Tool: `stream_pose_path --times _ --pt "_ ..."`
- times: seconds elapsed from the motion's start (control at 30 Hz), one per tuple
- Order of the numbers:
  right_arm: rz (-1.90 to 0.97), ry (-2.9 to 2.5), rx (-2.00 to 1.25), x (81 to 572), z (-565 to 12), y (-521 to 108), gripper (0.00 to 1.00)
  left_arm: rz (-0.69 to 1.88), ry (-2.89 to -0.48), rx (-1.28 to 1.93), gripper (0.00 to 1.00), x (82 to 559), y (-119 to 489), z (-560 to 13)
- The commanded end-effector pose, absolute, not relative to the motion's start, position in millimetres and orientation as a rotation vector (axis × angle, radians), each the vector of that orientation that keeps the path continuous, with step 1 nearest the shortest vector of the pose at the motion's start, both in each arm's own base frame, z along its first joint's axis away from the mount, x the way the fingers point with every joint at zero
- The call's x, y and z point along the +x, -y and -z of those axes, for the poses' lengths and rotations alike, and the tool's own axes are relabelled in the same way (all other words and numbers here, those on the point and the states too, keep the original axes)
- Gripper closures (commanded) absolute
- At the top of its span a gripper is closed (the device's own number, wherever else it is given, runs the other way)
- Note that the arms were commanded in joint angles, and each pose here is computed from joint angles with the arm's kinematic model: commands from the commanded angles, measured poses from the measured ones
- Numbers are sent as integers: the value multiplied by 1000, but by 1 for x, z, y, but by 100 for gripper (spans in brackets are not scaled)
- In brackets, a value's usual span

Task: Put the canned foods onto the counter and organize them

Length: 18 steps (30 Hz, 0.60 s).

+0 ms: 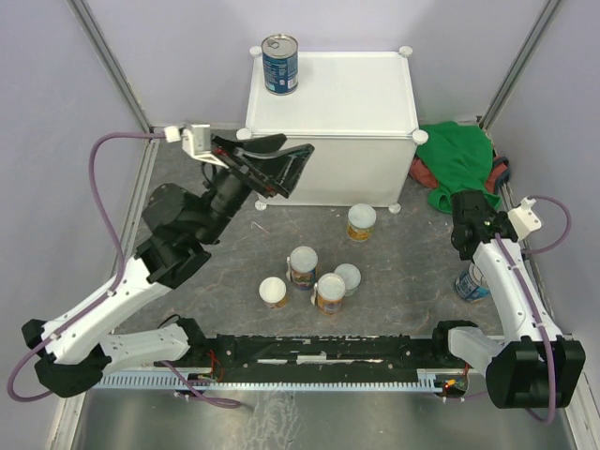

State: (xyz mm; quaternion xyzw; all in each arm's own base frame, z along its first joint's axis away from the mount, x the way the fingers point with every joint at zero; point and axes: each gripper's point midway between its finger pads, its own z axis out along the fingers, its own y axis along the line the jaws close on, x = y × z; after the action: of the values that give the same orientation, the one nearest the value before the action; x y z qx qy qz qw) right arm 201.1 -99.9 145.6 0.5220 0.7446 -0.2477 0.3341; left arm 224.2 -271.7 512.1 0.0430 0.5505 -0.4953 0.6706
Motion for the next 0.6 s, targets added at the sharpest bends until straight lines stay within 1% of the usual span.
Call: stream_pose_path --times 0.0,0.13,0.27,0.43,0.57 --pt "652 -1885 1364 209 -153 106 1 1199 -1095 2 1 210 247 -554" --pt "669 -1880 1357 209 -152 108 1 1200 -1036 10 1 201 238 -562" --pt "705 -1885 1348 206 -147 111 1 1135 -1019 -24 1 208 227 -558" --pt "690 -1888 1352 208 -141 110 1 1106 -1026 20 1 210 234 -560" --pt "678 -1885 1352 212 -144 109 1 1156 -997 57 1 201 239 -563"
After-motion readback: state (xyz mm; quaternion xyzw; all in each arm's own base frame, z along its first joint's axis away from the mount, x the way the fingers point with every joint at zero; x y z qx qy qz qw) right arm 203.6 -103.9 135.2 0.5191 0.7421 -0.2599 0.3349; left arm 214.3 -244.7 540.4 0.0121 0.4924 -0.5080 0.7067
